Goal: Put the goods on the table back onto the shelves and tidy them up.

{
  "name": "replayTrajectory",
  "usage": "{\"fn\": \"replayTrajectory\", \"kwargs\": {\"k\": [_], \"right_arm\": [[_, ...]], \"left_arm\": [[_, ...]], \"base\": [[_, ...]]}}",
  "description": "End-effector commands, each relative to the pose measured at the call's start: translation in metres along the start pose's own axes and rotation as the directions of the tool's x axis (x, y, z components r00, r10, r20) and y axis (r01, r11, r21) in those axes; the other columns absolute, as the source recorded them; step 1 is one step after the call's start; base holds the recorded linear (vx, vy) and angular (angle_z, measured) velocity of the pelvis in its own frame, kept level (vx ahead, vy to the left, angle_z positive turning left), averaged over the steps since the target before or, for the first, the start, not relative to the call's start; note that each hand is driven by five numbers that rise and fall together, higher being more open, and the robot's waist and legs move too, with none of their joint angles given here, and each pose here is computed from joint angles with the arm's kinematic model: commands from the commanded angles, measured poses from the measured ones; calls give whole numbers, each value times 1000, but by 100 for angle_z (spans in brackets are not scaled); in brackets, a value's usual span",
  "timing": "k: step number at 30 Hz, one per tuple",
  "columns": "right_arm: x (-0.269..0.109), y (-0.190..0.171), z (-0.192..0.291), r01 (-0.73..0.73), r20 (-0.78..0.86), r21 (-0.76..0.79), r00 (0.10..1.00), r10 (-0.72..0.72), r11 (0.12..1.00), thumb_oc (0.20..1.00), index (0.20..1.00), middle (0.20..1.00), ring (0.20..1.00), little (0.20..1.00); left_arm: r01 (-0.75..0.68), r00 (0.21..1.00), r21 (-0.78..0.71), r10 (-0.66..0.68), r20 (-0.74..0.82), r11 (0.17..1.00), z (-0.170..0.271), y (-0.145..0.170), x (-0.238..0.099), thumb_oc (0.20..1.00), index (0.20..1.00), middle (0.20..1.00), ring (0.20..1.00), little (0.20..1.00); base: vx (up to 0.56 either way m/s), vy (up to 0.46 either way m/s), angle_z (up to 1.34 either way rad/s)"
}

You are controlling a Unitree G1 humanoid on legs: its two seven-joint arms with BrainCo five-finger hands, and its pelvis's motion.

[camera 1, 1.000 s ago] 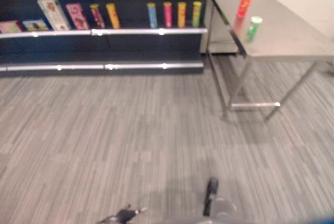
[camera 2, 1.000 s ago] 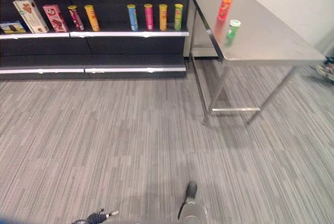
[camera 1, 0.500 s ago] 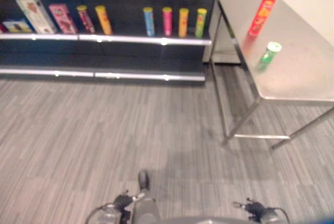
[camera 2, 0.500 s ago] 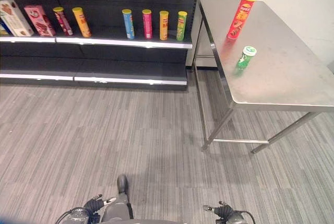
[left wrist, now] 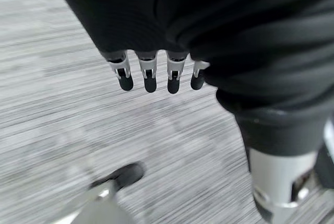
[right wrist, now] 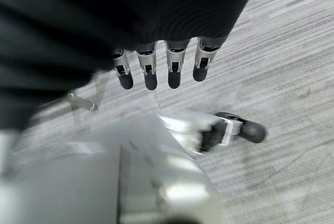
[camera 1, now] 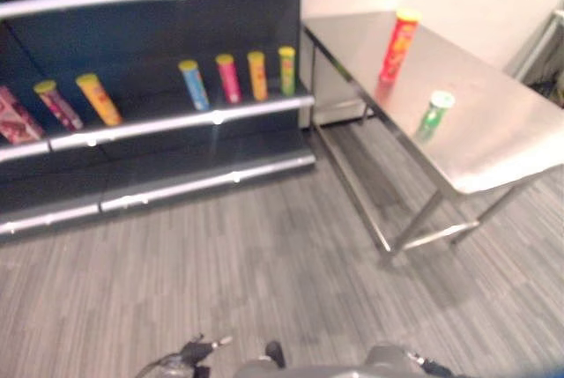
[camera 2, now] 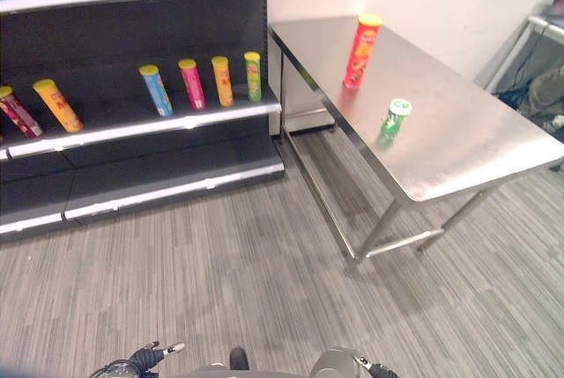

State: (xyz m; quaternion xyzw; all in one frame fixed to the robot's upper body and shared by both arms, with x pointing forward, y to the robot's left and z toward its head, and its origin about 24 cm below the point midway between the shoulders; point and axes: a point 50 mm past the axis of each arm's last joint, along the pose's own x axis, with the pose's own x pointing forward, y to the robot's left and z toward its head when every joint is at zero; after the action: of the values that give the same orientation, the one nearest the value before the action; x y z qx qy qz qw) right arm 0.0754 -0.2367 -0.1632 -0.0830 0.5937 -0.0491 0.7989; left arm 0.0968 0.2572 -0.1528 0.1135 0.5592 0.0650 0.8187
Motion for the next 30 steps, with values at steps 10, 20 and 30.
{"fn": "replayTrajectory", "kwargs": {"k": [10,20,30], "right_arm": [[-2,-28,4,86,-3,-10,996,-86,996,1000,1000,1000,1000,1000],[-2,-32,2,92,2,-44,996,-92,995,1000,1000,1000,1000,1000],[-3,-31,-6,101,-38,-2,994,-101,995,1000,1000,1000,1000,1000]], "left_arm": [[35,998,80,-38,41,996,10,-14,1,1000,1000,1000,1000,1000],[38,992,35,-41,116,999,28,-20,1,1000,1000,1000,1000,1000],[21,999,6,-21,33,1000,3,-16,0,1000,1000,1000,1000,1000]], "base": [[308,-73,-7],[214,55,-79],[105,201,-48]]}}
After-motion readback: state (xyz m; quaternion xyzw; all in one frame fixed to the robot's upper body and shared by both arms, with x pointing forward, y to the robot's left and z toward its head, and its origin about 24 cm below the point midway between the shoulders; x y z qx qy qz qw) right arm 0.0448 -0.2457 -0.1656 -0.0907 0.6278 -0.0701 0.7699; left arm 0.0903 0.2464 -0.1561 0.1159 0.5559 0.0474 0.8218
